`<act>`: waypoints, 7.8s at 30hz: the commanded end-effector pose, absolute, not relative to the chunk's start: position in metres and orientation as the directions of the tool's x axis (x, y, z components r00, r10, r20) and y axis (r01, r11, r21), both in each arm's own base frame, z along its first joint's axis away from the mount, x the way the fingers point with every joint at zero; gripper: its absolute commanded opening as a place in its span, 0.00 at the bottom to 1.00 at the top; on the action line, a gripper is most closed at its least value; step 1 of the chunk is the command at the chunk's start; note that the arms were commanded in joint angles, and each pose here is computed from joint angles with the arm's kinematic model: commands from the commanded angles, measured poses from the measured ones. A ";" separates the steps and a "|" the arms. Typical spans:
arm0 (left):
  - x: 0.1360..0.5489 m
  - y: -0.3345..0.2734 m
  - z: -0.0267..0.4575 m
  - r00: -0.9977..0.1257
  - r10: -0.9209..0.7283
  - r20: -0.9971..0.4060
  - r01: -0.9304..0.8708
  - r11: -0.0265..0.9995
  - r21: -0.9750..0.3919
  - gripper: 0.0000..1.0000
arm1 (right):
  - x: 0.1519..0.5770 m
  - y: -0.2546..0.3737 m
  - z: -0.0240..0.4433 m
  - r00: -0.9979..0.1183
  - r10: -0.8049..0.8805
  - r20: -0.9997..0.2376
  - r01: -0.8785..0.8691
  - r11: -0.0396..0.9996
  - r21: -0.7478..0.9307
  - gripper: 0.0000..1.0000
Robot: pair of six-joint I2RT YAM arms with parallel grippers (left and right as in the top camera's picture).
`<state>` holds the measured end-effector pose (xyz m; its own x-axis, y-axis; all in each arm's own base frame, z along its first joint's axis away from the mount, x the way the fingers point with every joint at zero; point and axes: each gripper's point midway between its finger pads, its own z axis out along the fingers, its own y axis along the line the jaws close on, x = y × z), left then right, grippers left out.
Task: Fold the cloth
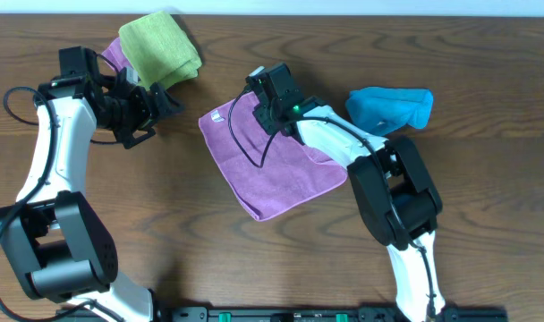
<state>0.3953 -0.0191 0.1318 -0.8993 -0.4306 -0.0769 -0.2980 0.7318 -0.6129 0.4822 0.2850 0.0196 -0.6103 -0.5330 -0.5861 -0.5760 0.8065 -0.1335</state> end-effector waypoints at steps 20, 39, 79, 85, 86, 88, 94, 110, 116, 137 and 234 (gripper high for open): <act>0.396 -0.017 0.142 -0.902 -0.416 -0.117 -0.264 0.744 -0.614 0.95 | 0.514 0.264 0.048 -0.602 -0.524 -0.603 -0.431 0.848 -0.307 0.01; 0.393 -0.018 0.142 -0.904 -0.414 -0.106 -0.269 0.744 -0.612 0.95 | 0.546 0.142 0.064 -0.723 -0.324 -0.610 -0.040 0.901 -0.432 0.54; 0.393 -0.018 0.141 -0.906 -0.409 -0.107 -0.265 0.747 -0.610 0.95 | 0.489 0.320 0.077 -0.556 -0.524 -0.645 -0.642 0.764 -0.066 0.17; 0.393 -0.018 0.141 -0.906 -0.409 -0.106 -0.265 0.746 -0.610 0.95 | 0.493 0.311 0.052 -0.597 -0.513 -0.616 -0.621 0.782 -0.049 0.01; 0.393 -0.018 0.141 -0.906 -0.409 -0.106 -0.265 0.746 -0.611 0.95 | 0.494 0.309 0.047 -0.604 -0.514 -0.609 -0.619 0.784 -0.048 0.01; 0.393 -0.018 0.141 -0.906 -0.409 -0.106 -0.265 0.746 -0.610 0.95 | 0.495 0.306 0.039 -0.614 -0.516 -0.597 -0.615 0.787 -0.047 0.01; 0.393 -0.018 0.141 -0.906 -0.409 -0.106 -0.265 0.746 -0.610 0.95 | 0.500 0.295 0.020 -0.639 -0.511 -0.575 -0.599 0.799 -0.044 0.01; 0.393 -0.018 0.141 -0.906 -0.409 -0.106 -0.265 0.746 -0.610 0.95 | 0.525 0.243 0.003 -0.689 -0.478 -0.545 -0.496 0.859 -0.127 0.01; 0.393 -0.018 0.141 -0.906 -0.409 -0.106 -0.265 0.746 -0.610 0.95 | 0.534 0.219 0.000 -0.707 -0.475 -0.525 -0.428 0.877 -0.217 0.01; 0.392 -0.018 0.141 -0.907 -0.409 -0.105 -0.265 0.746 -0.611 0.95 | 0.560 0.140 0.015 -0.741 -0.448 -0.500 -0.223 0.867 -0.446 0.01; 0.259 -0.198 -0.010 -0.771 -0.567 0.289 -0.584 0.449 -0.676 0.06 | 0.343 0.088 0.046 -0.988 0.015 -0.157 -0.051 0.911 0.409 0.90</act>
<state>0.2645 -0.2020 -0.0002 -0.7602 -0.5714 0.3092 -0.5931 0.4161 -0.6893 0.3500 0.0863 0.0475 -0.9865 0.0041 -0.1640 -0.0612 0.9182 0.3914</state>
